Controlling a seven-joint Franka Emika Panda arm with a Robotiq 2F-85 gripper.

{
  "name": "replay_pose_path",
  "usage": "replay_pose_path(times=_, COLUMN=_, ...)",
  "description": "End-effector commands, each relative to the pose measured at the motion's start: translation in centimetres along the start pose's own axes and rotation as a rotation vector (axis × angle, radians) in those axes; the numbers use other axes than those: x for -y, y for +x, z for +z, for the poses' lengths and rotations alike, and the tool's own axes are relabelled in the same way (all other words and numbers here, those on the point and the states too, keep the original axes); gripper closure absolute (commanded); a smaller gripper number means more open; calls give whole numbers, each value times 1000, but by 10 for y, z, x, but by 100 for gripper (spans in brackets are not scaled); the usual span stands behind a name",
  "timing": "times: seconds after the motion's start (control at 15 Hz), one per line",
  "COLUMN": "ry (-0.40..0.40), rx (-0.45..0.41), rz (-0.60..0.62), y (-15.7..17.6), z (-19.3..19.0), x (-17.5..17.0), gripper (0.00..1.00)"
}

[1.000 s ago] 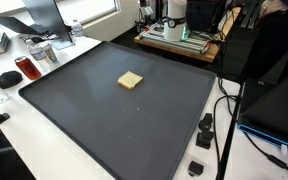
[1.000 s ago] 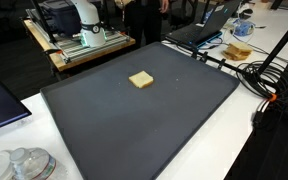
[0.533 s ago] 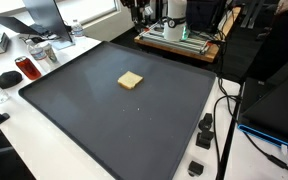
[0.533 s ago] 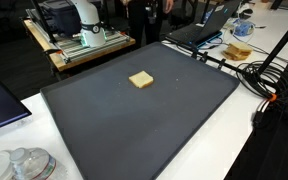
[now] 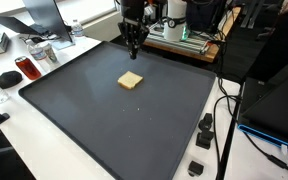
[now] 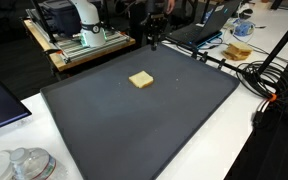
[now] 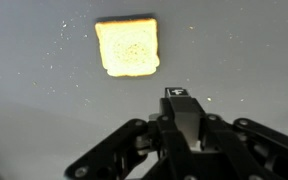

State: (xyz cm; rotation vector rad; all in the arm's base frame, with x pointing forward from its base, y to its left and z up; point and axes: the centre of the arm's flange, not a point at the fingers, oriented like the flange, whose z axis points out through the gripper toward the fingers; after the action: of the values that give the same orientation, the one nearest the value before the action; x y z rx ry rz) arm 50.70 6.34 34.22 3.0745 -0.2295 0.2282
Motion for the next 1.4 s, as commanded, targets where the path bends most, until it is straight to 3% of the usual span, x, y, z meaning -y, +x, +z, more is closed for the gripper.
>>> replay_pose_path(times=0.0, ry=-118, rx=5, rz=76, y=7, z=26, x=15, gripper=94)
replay_pose_path(times=0.67, ry=-334, rx=44, rz=171, y=13, z=77, x=34, gripper=94)
replay_pose_path(times=1.33, ry=-469, rx=166, rz=139, y=42, z=96, x=95, gripper=94)
